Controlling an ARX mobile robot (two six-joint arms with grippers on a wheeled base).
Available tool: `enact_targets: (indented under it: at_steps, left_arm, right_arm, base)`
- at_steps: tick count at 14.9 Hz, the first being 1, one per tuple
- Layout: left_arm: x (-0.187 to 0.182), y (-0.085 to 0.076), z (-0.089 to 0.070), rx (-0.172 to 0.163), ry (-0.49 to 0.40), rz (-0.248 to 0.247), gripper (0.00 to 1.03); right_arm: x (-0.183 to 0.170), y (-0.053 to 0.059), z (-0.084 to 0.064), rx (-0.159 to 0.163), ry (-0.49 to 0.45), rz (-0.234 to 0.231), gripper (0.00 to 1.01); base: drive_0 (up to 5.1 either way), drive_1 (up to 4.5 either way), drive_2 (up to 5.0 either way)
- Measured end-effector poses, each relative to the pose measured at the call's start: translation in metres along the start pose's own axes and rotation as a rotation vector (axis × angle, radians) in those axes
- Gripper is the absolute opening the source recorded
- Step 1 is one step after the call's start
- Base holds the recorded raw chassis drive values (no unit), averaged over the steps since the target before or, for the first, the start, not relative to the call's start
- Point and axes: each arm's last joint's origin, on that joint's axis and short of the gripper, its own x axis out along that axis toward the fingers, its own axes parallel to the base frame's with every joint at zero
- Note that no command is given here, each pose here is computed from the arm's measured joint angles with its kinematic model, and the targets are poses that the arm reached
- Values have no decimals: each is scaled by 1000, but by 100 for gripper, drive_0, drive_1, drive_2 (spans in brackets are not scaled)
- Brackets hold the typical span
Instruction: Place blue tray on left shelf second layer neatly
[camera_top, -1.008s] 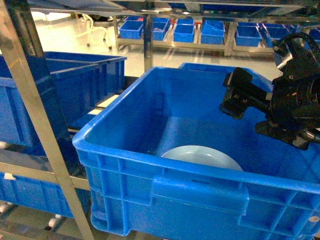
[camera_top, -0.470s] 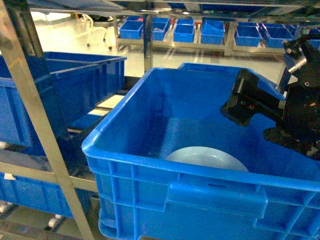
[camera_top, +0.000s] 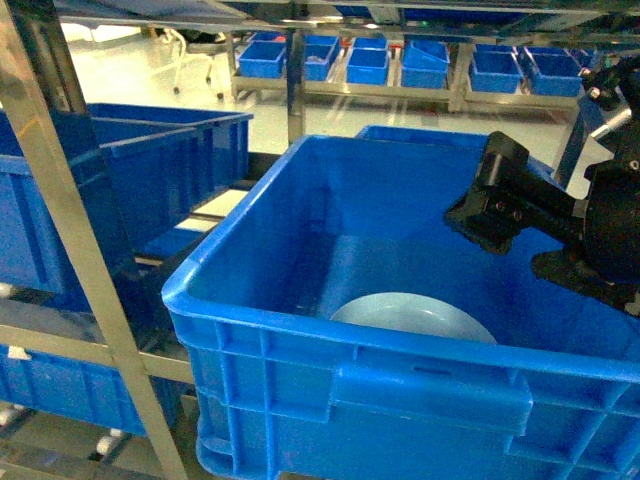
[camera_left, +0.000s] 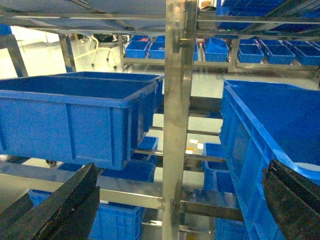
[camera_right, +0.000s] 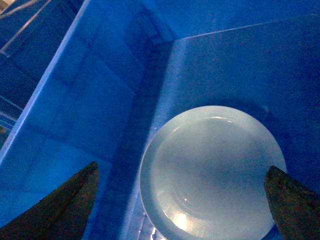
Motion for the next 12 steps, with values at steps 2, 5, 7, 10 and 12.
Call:
enact_targets:
  at_steps: [2, 5, 7, 10, 12]
  left_arm:
    - [0, 0, 0, 0, 0, 0, 98]
    - [0, 0, 0, 0, 0, 0, 98]
    - [0, 0, 0, 0, 0, 0, 98]
    - [0, 0, 0, 0, 0, 0, 98]
    - [0, 0, 0, 0, 0, 0, 98]
  right_arm:
    - [-1, 4, -1, -7, -1, 18, 98]
    - [2, 69, -3, -229, -99, 158, 98]
    - [-11, 69, -17, -556, -170, 25, 98]
    - [-35, 54, -17, -557, -199, 7, 98]
    - [-54, 41, -20, -549, -188, -5, 98]
  base:
    - [0, 0, 0]
    - [0, 0, 0]
    - [0, 0, 0]
    - [0, 0, 0]
    - [0, 0, 0]
